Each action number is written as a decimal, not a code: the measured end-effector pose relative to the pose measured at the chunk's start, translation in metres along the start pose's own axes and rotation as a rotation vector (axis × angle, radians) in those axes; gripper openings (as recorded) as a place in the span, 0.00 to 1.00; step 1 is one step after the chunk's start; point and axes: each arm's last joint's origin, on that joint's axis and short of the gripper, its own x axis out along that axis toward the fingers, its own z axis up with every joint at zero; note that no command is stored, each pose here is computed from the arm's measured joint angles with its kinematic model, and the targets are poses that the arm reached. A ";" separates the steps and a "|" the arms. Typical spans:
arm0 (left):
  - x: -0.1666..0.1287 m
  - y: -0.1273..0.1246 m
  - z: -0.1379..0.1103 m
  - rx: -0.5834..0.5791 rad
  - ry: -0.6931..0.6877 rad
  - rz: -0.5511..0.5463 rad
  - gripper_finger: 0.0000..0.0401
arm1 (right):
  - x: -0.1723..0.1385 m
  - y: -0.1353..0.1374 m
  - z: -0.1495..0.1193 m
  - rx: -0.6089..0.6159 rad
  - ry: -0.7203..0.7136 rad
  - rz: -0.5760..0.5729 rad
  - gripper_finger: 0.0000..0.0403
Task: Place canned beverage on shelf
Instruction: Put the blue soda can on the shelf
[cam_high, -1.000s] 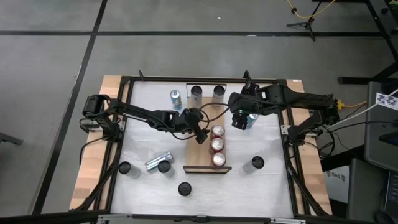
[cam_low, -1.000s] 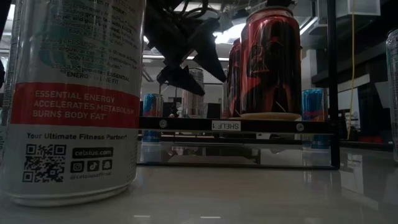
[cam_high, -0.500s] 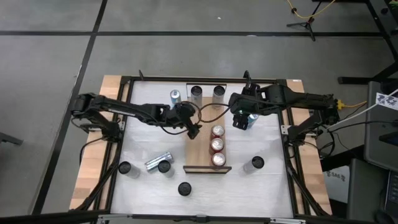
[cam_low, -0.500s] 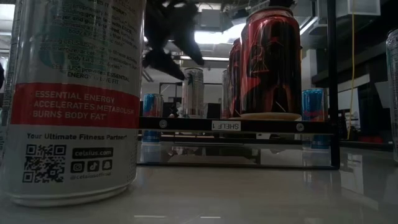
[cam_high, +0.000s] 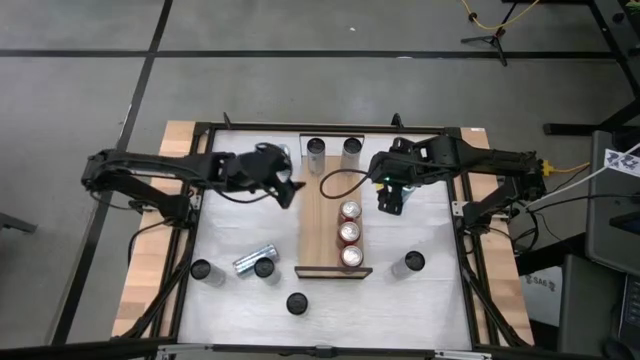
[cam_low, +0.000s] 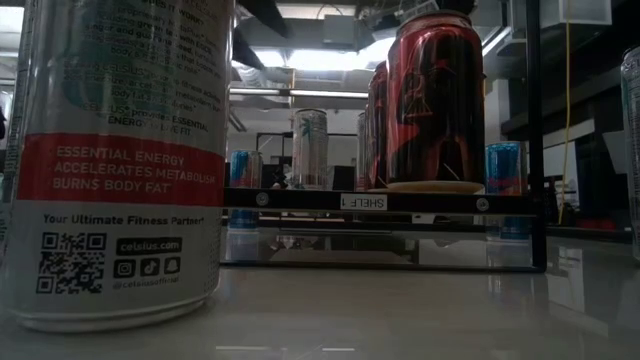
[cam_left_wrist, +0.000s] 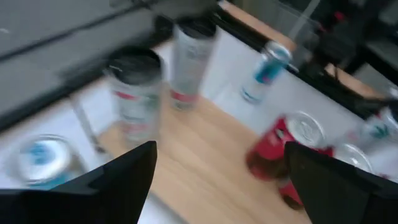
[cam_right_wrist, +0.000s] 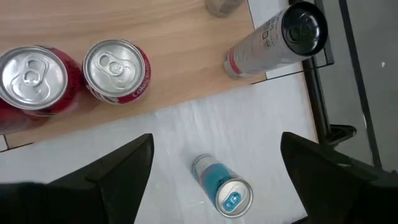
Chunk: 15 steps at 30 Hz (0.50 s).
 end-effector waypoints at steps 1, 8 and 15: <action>-0.004 0.003 0.003 -0.011 -0.028 0.015 0.86 | 0.000 0.000 0.000 0.000 0.000 0.000 0.85; -0.022 0.038 0.025 -0.096 -0.128 0.128 0.86 | 0.000 0.000 0.004 0.012 -0.035 0.006 0.85; -0.011 0.078 0.040 -0.188 -0.106 0.214 0.86 | 0.000 0.001 0.009 0.060 -0.093 0.018 0.85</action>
